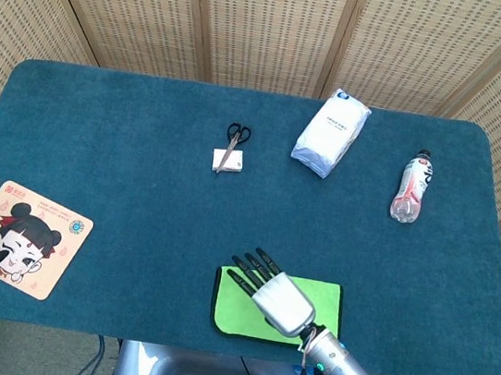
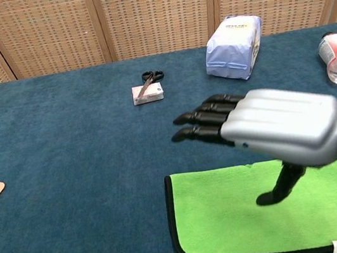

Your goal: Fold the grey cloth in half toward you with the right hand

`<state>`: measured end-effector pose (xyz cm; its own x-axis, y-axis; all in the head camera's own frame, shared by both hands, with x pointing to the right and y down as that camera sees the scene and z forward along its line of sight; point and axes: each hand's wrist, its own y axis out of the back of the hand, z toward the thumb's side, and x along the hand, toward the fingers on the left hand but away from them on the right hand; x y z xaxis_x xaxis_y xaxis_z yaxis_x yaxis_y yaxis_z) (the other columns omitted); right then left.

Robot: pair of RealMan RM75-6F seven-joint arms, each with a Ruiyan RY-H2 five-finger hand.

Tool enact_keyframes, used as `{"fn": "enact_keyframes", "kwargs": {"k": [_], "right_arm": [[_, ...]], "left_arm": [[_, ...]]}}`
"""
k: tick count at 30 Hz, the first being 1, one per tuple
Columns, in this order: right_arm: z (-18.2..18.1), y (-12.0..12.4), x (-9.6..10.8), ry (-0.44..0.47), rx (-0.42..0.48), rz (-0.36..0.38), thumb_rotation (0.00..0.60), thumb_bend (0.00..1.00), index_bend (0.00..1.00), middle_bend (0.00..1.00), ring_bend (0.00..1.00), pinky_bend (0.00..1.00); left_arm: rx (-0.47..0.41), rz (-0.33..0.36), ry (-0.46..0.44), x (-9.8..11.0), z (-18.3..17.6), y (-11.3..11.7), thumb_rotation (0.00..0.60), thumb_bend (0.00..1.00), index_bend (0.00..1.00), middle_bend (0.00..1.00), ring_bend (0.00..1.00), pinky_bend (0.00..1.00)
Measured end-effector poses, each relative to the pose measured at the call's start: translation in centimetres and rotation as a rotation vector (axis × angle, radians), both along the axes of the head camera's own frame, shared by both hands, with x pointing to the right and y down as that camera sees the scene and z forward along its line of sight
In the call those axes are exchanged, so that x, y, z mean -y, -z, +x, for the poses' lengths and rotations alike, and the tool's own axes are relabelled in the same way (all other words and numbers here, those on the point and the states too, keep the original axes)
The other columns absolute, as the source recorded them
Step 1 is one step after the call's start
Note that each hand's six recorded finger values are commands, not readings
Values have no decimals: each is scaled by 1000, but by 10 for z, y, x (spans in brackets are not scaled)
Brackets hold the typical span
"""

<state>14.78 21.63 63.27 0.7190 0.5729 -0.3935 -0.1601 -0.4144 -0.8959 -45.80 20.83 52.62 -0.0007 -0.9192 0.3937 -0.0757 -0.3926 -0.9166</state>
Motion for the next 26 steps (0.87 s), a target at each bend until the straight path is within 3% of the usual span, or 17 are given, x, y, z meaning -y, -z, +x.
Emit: {"fn": "enact_keyframes", "kwargs": {"k": [5,11,18,26], "right_arm": [[48,6,32,-74,-28,107,600,0,0,0,0,0],[131,26,49,-311,-44,166,600,0,0,0,0,0],[207,54,29,-599,-43,183,600,0,0,0,0,0],[232,83,-8,-816,5,192,600,0,0,0,0,0]], "left_arm": [[0,-4,-7,-1,1,-1,600,147,0,0,0,0],[-2,-4,-19,-2,4,-3,600,148,0,0,0,0],[-3,-6,-35,-4,7,-3,600,147,0,0,0,0],[6,-10,-56,-9,12,-4,600,149,0,0,0,0]]}}
